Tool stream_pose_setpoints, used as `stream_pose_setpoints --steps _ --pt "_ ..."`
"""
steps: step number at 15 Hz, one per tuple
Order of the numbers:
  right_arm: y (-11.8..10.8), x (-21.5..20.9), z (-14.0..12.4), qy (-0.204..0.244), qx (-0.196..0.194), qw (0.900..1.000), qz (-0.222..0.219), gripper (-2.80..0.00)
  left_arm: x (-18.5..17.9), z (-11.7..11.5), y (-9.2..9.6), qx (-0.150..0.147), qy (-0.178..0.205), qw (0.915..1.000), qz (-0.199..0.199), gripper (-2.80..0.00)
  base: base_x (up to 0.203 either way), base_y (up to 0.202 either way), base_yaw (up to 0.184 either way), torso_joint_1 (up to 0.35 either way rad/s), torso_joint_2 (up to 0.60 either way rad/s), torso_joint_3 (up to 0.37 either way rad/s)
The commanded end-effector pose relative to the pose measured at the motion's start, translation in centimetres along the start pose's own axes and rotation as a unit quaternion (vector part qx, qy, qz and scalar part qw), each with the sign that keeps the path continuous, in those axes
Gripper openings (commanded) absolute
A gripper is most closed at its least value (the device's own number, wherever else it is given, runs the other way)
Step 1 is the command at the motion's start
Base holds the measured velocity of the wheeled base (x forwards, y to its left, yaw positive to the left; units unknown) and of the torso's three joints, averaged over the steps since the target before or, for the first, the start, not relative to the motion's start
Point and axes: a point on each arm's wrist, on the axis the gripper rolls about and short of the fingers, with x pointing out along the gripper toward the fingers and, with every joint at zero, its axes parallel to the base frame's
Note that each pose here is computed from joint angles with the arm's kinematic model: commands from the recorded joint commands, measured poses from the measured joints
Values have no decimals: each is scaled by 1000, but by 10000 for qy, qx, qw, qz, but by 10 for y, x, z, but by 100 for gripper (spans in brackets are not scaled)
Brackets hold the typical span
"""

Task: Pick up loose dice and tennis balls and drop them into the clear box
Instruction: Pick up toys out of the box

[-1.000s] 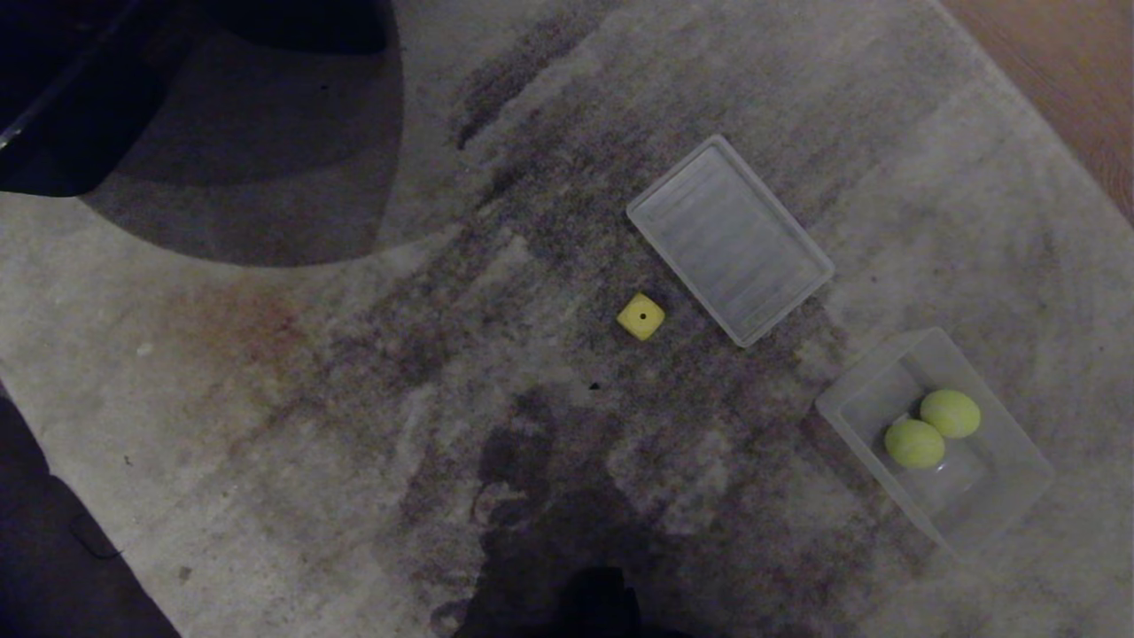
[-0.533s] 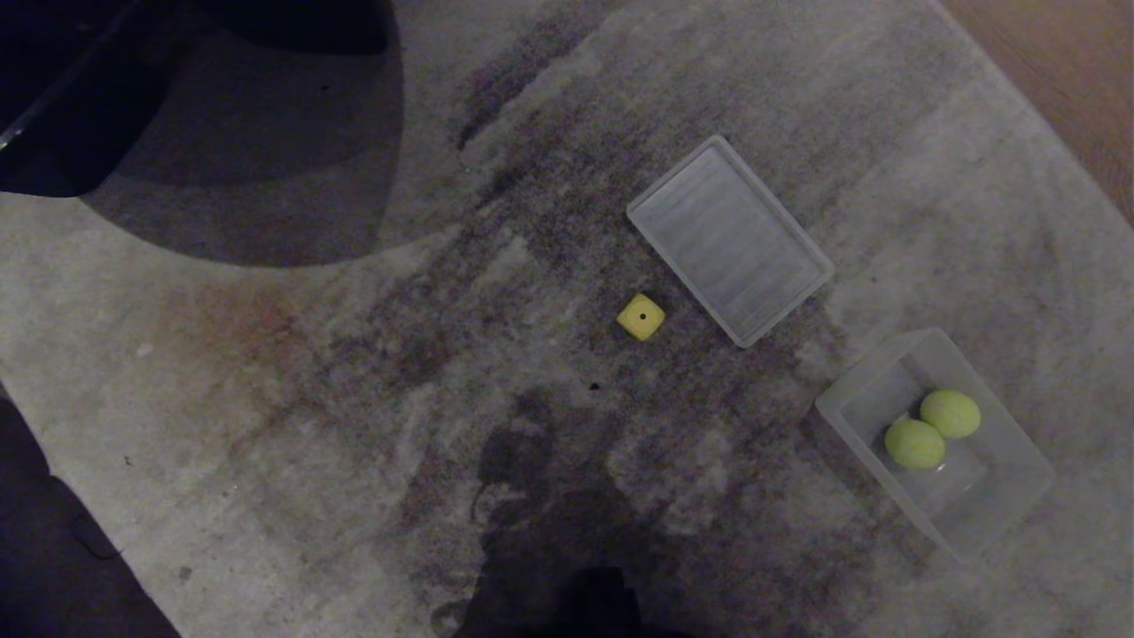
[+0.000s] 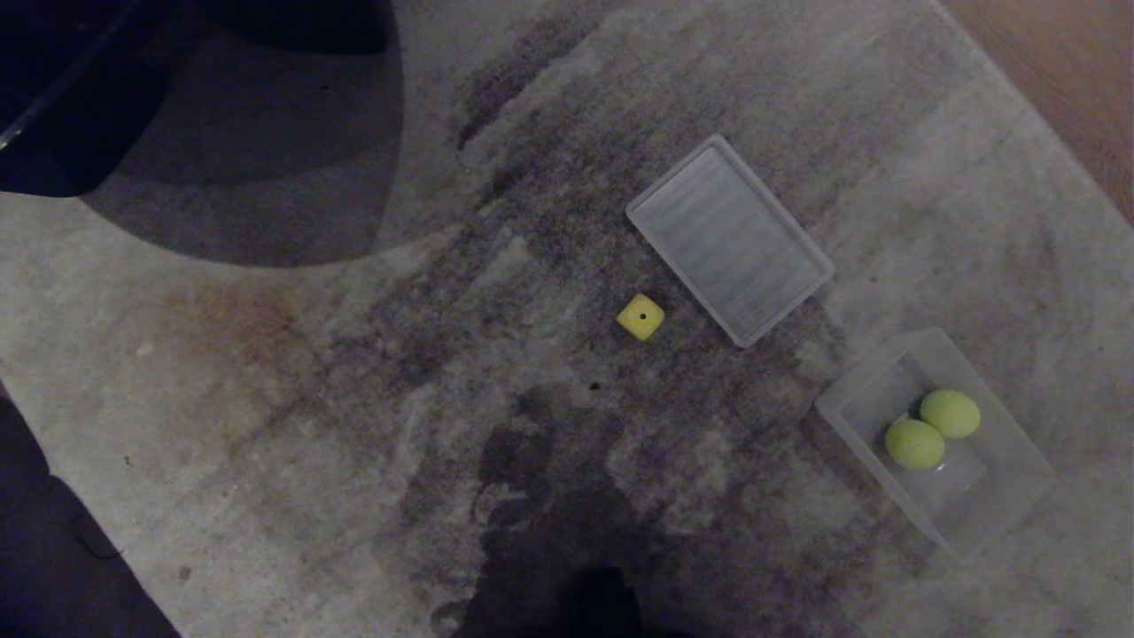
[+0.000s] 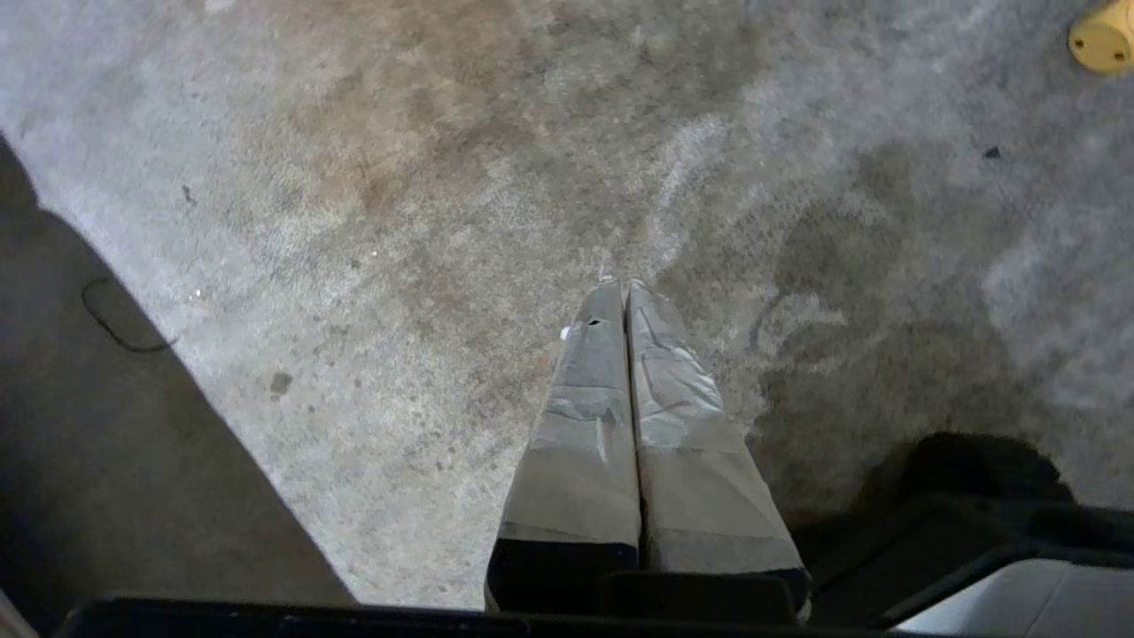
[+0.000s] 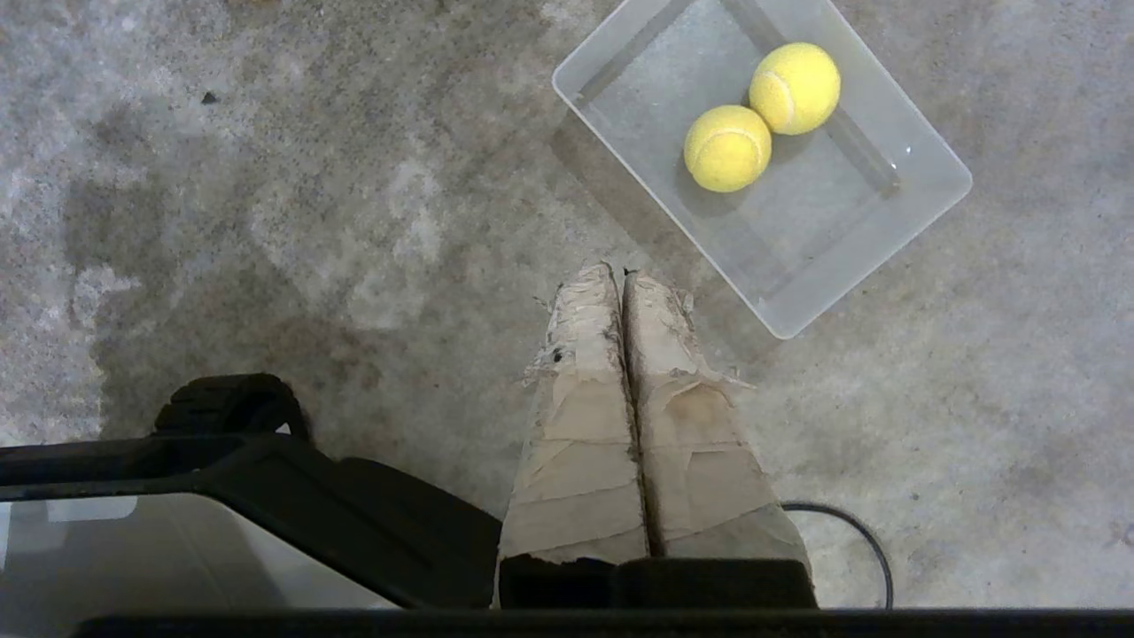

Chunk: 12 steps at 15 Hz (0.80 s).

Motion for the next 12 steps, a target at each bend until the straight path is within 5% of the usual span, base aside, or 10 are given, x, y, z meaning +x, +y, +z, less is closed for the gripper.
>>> stream_pose_setpoints --steps 1,12 --pt "0 0 0 18 -7 10000 1 -280 0 0 0 12 18 10000 -7 -280 0 0 0 0 0 0" --pt "0 0 0 18 0 10000 1 -280 0 0 0 13 18 10000 -5 -280 -1 0 21 0 0 1"
